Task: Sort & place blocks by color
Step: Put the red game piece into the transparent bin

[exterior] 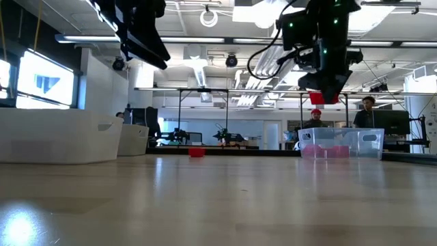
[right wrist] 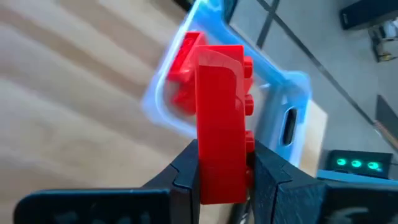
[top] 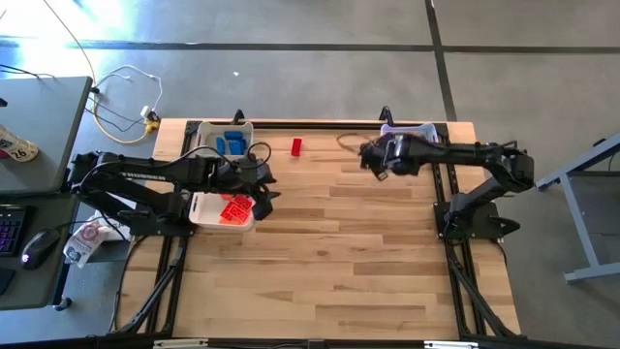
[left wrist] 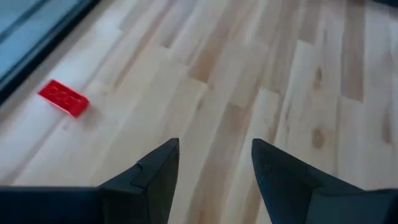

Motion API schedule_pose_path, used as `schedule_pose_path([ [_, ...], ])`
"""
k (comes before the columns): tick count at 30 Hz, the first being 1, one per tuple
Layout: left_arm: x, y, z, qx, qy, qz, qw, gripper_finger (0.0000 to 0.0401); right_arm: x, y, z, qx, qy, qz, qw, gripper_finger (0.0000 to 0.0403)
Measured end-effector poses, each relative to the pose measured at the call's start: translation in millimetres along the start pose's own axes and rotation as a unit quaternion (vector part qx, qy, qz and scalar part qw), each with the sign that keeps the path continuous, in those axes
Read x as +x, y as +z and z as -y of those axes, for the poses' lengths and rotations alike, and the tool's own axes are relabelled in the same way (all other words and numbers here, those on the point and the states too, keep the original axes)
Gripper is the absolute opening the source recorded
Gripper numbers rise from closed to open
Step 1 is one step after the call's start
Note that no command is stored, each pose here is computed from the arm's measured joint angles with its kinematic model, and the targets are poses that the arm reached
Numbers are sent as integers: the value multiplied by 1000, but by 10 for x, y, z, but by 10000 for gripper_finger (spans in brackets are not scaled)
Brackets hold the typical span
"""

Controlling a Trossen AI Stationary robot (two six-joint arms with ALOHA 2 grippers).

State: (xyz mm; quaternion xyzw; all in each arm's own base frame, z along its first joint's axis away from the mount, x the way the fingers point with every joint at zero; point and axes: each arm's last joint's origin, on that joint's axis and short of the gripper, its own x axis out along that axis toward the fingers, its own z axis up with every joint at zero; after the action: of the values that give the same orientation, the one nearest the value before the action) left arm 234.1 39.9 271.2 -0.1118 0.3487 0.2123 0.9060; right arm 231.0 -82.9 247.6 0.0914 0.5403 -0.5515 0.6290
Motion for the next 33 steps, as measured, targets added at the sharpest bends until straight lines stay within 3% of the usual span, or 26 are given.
schedule_pose_path([
  [7, 45, 98, -187, -18, 36, 30, 999, 188, 300, 282, 255, -3, -4, -9, 1000, 69],
  [18, 321, 234, -606, -70, 88, 54, 992, 188, 736, 514, 606, 62, 85, -73, 992, 71],
  [33, 660, 251, -1159, -130, 79, 54, 987, 188, 1216, 528, 556, 48, 96, -167, 980, 73],
])
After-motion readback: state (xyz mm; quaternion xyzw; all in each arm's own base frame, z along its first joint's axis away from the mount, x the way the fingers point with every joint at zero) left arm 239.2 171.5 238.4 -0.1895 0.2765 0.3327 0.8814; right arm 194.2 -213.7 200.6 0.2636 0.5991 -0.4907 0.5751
